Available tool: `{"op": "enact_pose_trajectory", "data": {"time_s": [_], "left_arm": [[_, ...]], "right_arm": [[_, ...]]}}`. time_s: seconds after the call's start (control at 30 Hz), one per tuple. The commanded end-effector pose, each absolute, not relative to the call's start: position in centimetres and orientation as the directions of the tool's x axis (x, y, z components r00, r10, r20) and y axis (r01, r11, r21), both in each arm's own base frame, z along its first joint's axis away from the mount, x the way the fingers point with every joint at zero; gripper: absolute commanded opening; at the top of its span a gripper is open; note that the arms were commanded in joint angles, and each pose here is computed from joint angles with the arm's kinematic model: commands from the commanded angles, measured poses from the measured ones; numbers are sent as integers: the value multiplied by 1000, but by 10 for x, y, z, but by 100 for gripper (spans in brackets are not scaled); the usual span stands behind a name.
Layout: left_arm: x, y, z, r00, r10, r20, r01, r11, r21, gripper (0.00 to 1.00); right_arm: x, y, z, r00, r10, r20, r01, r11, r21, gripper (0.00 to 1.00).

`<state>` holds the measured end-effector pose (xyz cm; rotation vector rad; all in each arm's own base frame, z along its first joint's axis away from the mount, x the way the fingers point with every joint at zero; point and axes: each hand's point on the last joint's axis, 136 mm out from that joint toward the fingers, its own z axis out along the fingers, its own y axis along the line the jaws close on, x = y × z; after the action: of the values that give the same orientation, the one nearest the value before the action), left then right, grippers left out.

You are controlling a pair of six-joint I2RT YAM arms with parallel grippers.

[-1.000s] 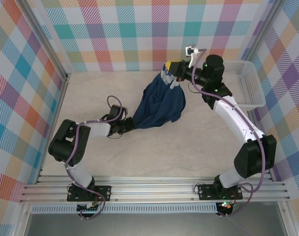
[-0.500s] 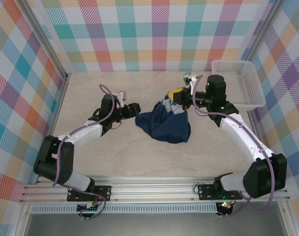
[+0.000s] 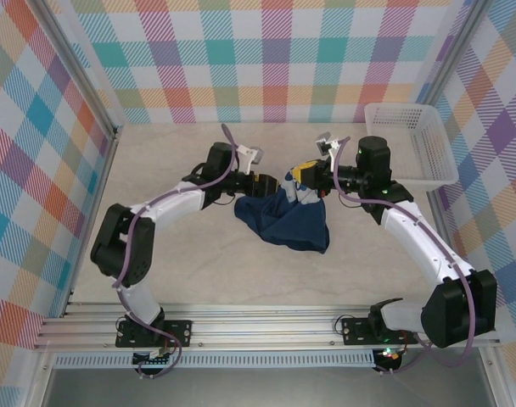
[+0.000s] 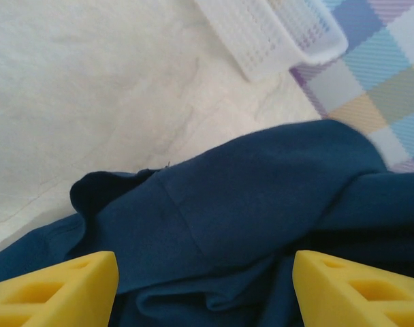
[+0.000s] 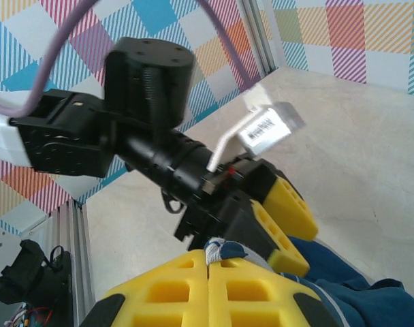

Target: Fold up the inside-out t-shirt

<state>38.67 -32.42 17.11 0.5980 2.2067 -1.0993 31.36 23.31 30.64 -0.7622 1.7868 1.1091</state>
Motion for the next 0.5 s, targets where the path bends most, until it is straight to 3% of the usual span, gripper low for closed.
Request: {"op": "enact_pose_trajectory", "data": {"time_s": [0.0,0.07,0.23,0.27,0.47], "left_arm": [[363,-350,159,-715,267,-647,685,456,-568,69],[367,-360,154,-729,270,-629,674,441,-592,60],[388,-364,167,-741,197,-641,647,464,-605,8],[394,-359,175,-739,170,-652,640,479,-601,3],[429,-291,250,-693,-160,-703,539,531,-653,0]], "right_arm": [[306,233,325,-354,-41,-934,-872,376,314,0],[305,233,327,-353,-37,-935,-872,374,315,0],[302,230,331,-341,-38,-939,-870,391,300,0],[302,227,333,-339,-32,-940,-867,398,299,0],[309,198,364,-302,35,-953,-808,521,275,0]]}}
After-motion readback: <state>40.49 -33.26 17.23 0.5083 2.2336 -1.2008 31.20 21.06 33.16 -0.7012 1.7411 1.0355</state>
